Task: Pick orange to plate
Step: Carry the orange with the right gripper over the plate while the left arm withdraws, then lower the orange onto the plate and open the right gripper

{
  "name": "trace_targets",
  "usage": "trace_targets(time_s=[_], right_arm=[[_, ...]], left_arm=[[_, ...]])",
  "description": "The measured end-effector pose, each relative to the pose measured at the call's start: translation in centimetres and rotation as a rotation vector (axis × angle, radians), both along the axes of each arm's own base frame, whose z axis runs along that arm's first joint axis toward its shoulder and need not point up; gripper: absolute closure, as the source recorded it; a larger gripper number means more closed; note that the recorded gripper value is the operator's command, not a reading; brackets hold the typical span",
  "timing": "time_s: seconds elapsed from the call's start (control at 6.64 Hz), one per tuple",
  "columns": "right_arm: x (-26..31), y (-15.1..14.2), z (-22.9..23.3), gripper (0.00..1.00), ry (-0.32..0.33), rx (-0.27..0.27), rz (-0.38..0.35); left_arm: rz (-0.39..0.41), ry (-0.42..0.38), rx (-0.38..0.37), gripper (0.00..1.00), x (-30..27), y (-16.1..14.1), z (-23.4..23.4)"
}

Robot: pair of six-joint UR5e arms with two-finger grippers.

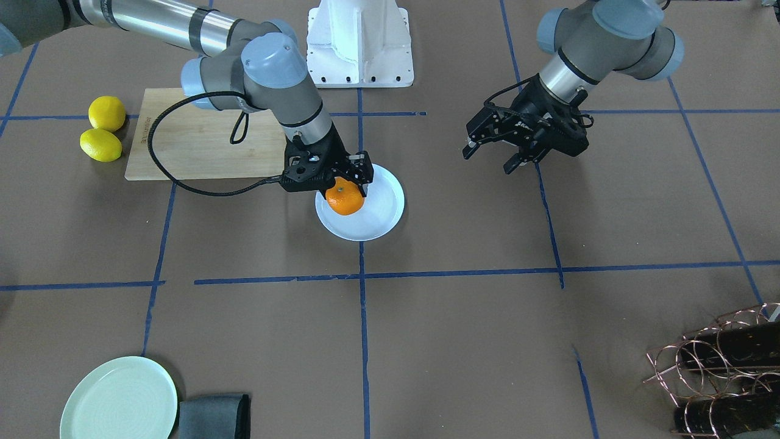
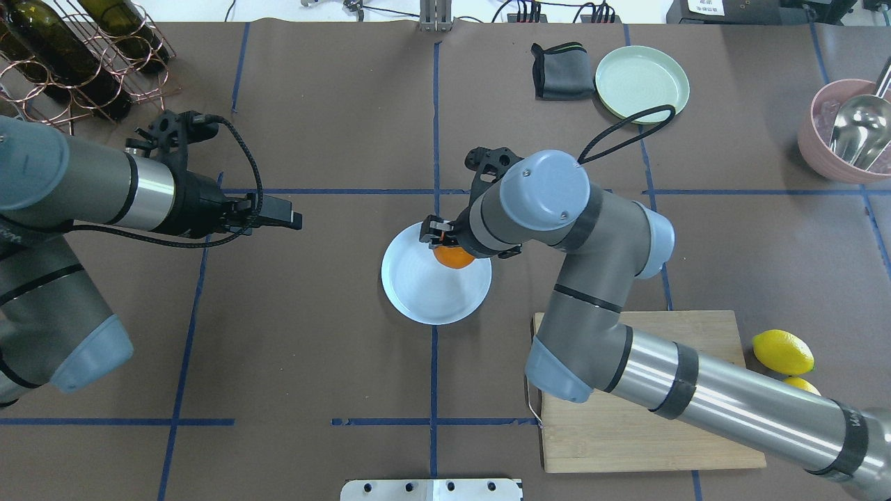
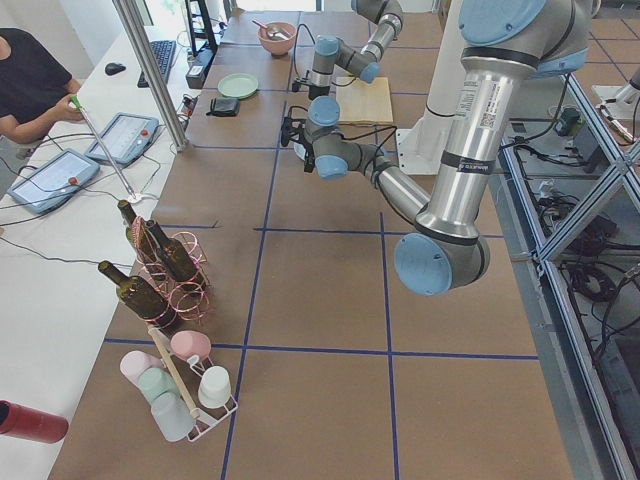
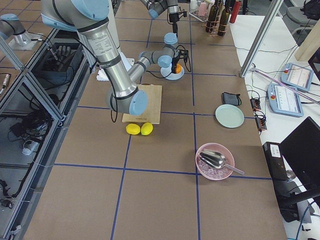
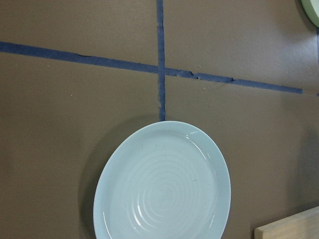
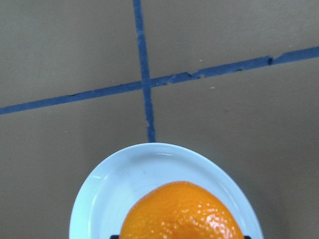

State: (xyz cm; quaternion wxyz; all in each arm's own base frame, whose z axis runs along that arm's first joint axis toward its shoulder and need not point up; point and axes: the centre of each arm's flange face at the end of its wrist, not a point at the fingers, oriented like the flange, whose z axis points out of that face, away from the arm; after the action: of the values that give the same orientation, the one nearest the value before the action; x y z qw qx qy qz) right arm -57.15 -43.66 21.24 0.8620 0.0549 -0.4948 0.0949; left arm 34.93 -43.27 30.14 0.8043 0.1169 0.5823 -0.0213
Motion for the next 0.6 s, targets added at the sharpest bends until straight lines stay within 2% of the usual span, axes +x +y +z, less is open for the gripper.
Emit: trace_targets(time_s=[0.3, 0.45, 0.6], right_arm=[[-2.2, 0.3, 0.1, 1.0, 0.025, -0.001, 0.002], [-2.9, 0.6, 0.5, 0.14, 0.038, 0.001, -0.001], [-3.5, 1.0, 0.9, 0.0, 0.049, 0.003, -0.002]], left_arm=[[-0.003, -0.01, -0.001, 0.0, -0.5, 0.2, 0.7], [-0.004, -0.012, -0.002, 0.0, -0.6, 0.2, 0.8], [-0.005, -0.012, -0.002, 0.0, -0.6, 0.2, 0.8]])
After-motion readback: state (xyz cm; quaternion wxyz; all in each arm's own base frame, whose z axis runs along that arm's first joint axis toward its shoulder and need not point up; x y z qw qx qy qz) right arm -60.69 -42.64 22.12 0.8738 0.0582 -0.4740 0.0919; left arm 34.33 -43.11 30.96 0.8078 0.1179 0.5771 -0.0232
